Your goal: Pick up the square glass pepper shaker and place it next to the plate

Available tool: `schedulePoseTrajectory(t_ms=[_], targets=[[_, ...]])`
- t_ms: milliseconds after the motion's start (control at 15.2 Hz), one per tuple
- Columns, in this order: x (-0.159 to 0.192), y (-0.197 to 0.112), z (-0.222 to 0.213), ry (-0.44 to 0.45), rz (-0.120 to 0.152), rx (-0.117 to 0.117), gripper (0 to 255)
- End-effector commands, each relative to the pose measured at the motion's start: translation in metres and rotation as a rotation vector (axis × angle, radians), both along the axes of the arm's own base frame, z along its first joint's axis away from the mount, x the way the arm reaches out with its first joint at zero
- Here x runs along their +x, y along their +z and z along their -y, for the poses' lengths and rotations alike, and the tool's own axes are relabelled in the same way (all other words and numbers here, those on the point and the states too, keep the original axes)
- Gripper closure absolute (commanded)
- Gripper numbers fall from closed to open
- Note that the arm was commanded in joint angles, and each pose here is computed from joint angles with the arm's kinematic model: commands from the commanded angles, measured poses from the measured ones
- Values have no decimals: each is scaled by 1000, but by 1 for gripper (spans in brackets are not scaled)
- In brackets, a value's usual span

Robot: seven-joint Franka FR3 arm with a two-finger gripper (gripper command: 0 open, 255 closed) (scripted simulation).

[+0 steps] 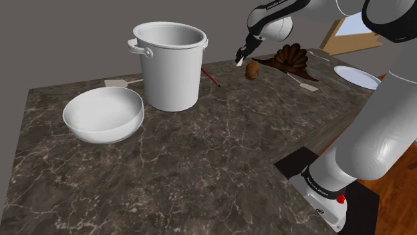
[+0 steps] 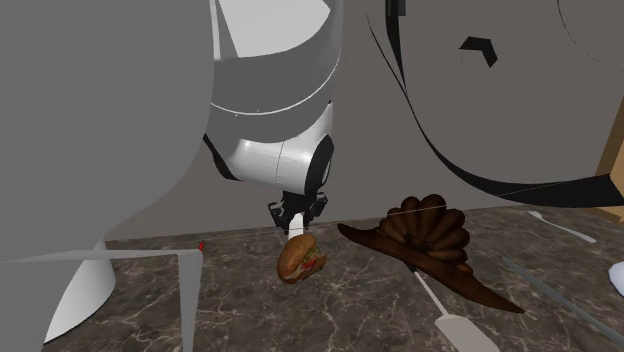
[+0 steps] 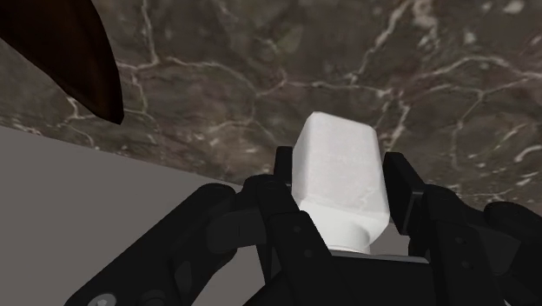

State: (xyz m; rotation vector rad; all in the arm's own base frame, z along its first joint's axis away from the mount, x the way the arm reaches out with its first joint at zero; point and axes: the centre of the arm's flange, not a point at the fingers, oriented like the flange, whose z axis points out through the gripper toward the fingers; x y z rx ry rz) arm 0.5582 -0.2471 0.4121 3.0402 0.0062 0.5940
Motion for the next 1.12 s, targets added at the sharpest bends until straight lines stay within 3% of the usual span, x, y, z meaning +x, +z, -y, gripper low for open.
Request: schedulePoseTrajectory(t_ms=[0, 1056], targets=[[0, 0, 0, 0, 0, 0, 255], [0, 74, 0, 0, 0, 0, 255]])
